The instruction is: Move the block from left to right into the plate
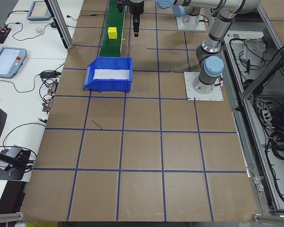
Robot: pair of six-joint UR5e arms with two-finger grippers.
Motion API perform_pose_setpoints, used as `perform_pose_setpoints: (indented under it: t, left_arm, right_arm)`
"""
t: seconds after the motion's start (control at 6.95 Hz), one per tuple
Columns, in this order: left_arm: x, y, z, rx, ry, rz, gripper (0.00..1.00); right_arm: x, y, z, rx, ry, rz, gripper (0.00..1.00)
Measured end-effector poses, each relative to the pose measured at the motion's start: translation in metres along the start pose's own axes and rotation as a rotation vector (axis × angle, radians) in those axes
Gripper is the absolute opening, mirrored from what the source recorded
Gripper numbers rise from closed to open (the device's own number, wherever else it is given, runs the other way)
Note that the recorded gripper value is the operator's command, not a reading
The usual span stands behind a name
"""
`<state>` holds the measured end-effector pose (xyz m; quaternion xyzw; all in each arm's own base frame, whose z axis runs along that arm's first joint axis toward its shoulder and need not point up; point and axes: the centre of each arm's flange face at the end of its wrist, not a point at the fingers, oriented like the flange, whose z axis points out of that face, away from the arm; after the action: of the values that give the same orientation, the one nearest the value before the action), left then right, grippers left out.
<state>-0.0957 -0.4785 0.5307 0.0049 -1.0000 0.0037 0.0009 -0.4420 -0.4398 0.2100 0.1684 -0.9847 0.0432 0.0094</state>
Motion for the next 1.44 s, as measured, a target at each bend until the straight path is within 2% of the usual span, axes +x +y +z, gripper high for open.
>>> perform_pose_setpoints:
  t: [0.29,0.43,0.58,0.86,1.15,1.44]
  left_arm:
    - [0.000,0.000,0.000,0.001,0.000,0.000,1.00]
    - [0.000,0.000,0.000,0.000,0.000,0.000,1.00]
    - [0.000,0.000,0.000,0.000,-0.001,0.000,1.00]
    - [0.000,0.000,-0.001,0.003,-0.005,0.000,1.00]
    - [-0.001,0.000,-0.001,0.001,-0.006,0.000,1.00]
    - [0.000,0.001,0.000,-0.001,-0.006,0.000,1.00]
  right_arm:
    - [-0.001,0.014,-0.027,-0.056,0.037,0.114,1.00]
    - [-0.015,0.003,-0.054,-0.071,0.041,0.184,1.00]
    - [-0.046,-0.034,-0.084,-0.069,0.038,0.218,1.00]
    - [-0.147,-0.146,-0.118,-0.037,0.025,0.262,1.00]
    - [-0.252,-0.233,-0.122,0.031,-0.062,0.361,1.00]
    - [-0.308,-0.288,-0.125,0.084,-0.170,0.462,1.00]
